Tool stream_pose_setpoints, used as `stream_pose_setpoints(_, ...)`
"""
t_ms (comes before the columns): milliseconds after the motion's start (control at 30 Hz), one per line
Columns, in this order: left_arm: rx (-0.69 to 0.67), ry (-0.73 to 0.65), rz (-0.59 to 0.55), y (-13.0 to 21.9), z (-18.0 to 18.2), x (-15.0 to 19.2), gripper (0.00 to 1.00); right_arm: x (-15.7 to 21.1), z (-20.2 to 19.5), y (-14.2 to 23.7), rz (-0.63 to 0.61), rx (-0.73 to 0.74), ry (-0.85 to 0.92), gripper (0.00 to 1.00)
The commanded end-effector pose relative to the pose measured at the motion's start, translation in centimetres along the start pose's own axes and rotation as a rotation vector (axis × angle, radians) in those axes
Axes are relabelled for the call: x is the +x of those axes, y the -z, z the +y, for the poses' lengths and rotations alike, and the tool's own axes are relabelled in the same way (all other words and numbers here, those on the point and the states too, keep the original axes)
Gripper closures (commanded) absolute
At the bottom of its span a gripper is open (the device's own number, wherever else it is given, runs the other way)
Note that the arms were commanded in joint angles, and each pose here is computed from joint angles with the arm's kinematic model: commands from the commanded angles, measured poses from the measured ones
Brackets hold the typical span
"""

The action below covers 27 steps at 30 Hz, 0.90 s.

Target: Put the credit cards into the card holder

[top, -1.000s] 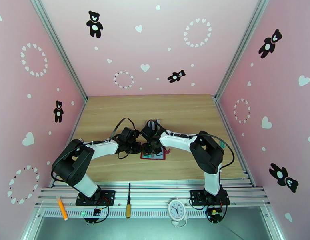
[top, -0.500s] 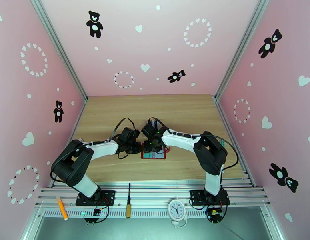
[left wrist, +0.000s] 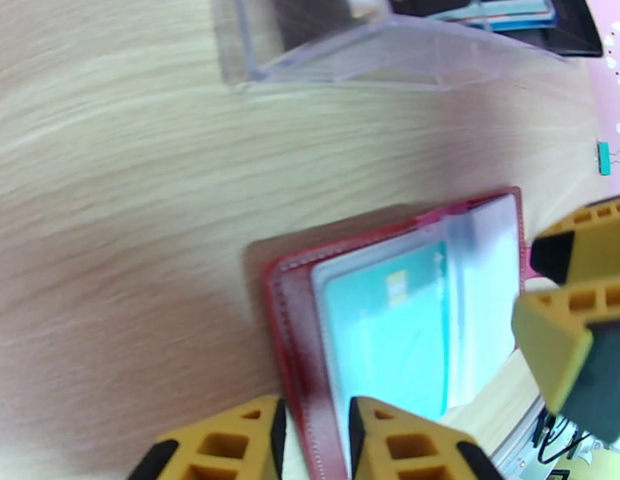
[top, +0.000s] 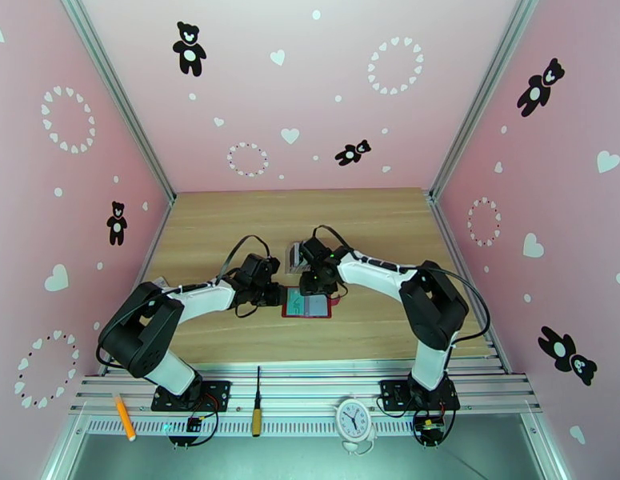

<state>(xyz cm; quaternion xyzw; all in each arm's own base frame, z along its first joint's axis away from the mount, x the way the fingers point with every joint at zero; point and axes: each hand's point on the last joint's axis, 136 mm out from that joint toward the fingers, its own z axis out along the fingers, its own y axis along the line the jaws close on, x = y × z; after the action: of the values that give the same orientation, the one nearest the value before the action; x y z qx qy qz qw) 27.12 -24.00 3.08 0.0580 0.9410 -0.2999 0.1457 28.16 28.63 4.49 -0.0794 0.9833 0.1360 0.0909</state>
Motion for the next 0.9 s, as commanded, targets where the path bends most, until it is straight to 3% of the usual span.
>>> stream_pose_setpoints(0,0.074,-0.017,0.008,0.2,-1.5,0.4,0.73,0.1,-0.2,0.7,-0.01,-0.016,0.007,0.53)
stream_pose_setpoints(867,0.043,-0.011,0.055,-0.7,-0.7,1.0,0.71,-0.1,-0.8,-0.5,0.012,-0.026,-0.01,0.53)
